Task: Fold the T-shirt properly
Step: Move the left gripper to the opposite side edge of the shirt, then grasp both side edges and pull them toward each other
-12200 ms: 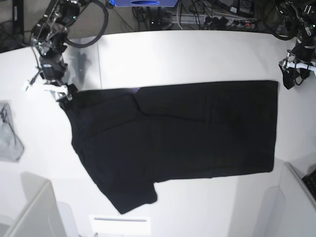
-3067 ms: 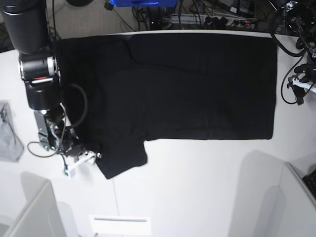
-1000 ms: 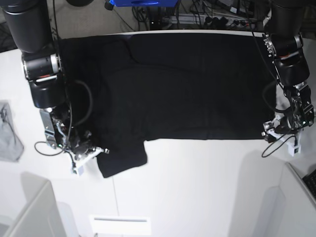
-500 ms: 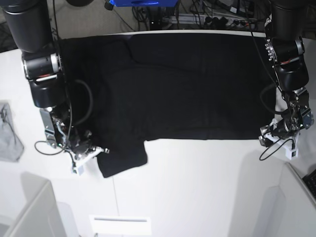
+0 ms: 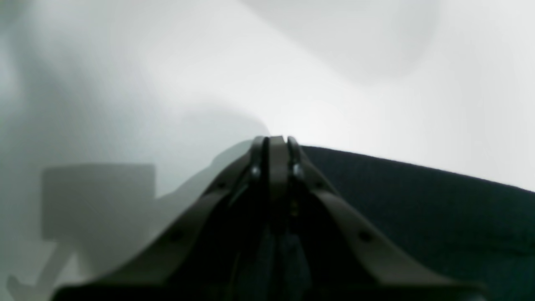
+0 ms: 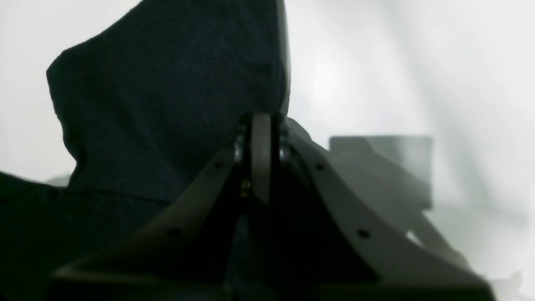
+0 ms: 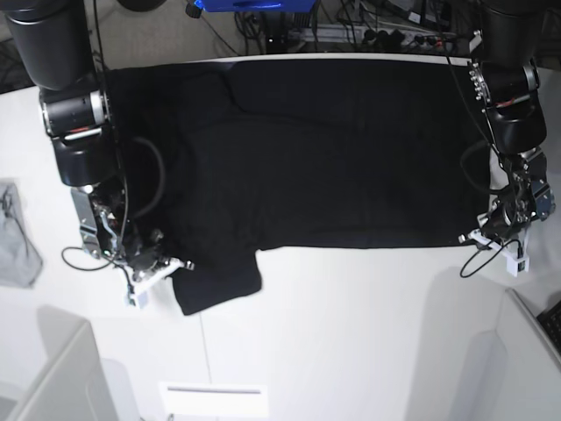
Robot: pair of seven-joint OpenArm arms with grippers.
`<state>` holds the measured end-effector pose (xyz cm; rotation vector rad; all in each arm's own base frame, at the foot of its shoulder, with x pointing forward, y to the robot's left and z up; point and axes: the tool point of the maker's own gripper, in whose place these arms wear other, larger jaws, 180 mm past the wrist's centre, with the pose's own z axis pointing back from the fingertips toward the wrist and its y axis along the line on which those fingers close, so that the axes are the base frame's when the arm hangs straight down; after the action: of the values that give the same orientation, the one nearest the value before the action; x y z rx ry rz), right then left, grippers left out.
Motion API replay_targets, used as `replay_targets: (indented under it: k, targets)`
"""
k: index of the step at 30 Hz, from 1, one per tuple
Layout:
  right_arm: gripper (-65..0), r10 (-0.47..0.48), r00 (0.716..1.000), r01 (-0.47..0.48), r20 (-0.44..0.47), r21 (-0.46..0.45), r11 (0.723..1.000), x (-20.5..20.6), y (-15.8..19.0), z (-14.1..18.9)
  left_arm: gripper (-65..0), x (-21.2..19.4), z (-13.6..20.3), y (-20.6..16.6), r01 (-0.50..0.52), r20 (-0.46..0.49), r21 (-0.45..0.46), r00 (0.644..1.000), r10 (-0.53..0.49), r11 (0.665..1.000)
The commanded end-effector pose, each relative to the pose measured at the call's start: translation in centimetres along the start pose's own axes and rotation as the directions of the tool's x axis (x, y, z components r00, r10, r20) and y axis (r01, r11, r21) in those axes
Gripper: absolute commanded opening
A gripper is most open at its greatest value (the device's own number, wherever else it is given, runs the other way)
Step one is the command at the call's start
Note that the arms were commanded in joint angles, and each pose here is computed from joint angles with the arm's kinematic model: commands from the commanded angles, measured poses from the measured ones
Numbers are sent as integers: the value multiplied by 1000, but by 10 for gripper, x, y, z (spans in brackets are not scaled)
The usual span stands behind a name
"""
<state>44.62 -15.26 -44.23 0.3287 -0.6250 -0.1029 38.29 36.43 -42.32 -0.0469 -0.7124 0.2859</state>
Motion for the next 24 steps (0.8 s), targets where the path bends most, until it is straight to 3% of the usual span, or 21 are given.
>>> replay_targets:
  k: [1, 10, 17, 24]
  targets:
    - [-650, 17, 1000, -18, -18, -14, 1000, 4, -4, 4, -650, -1, 5, 7, 34, -23, 24, 999, -34, 999]
    - [-650, 127, 984, -134, 121, 54, 989, 31, 22, 34, -650, 22, 27, -2, 118, 77, 25, 990, -120, 993]
    - [-650, 40, 983, -51, 180, 61, 997, 41, 6, 63, -650, 24, 46, -13, 202, 132, 24, 970, -204, 979]
    - [-650, 41, 984, -54, 175, 68, 996, 36, 4, 84, -650, 25, 69, -26, 271, 188, 26, 944, -271, 962]
